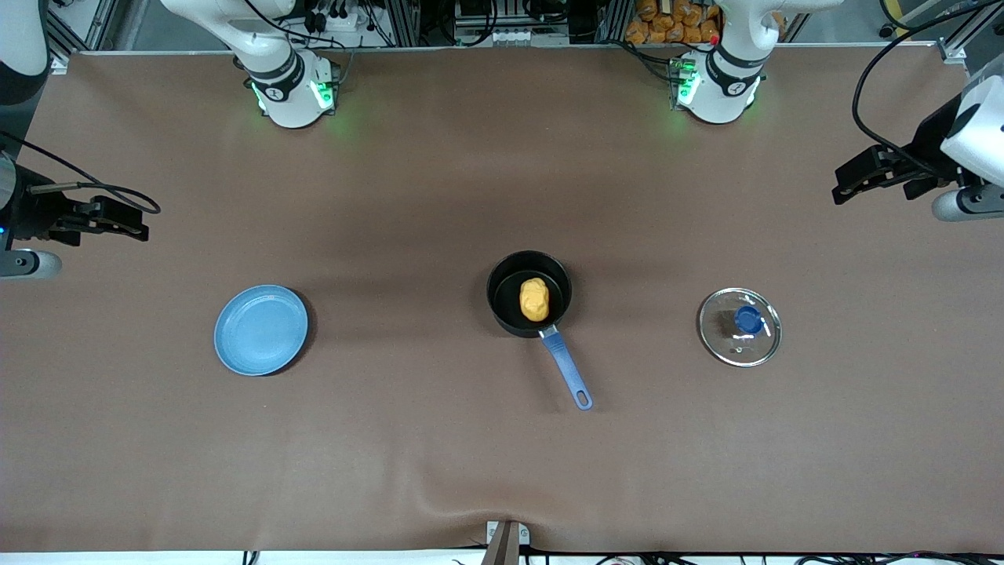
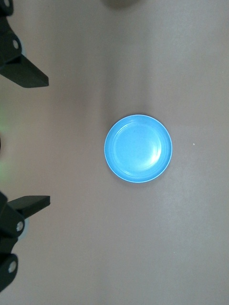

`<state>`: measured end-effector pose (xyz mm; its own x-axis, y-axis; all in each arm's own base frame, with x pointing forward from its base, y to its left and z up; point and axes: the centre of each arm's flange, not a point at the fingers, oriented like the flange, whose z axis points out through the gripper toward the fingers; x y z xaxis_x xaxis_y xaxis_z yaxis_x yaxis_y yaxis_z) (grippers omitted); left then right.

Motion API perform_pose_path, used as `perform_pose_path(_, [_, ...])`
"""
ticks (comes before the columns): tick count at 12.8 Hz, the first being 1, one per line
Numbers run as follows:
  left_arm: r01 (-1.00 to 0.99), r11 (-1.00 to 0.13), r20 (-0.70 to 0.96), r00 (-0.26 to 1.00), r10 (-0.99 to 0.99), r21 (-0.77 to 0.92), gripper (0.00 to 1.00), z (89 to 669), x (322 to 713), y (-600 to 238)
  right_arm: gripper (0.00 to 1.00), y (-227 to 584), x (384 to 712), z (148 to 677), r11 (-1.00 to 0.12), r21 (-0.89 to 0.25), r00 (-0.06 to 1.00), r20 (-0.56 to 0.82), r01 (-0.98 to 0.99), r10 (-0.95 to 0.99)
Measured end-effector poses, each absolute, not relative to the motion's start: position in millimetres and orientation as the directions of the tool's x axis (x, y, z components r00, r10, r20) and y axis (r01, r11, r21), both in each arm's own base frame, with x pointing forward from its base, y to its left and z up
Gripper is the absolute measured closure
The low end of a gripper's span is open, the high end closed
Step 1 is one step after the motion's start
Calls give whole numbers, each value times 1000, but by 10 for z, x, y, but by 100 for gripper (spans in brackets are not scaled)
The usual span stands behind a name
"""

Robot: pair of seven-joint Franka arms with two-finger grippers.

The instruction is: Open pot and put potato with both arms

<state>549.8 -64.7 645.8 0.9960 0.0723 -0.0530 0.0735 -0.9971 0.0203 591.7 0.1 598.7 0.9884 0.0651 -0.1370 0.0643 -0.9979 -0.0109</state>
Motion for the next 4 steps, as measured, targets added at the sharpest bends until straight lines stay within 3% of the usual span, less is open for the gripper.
perform_pose_path(4, [70,-997,-56,996,69,20,0,6444,5495,-663,0,6,5919,5989,-998,-11,989,-135,65,66])
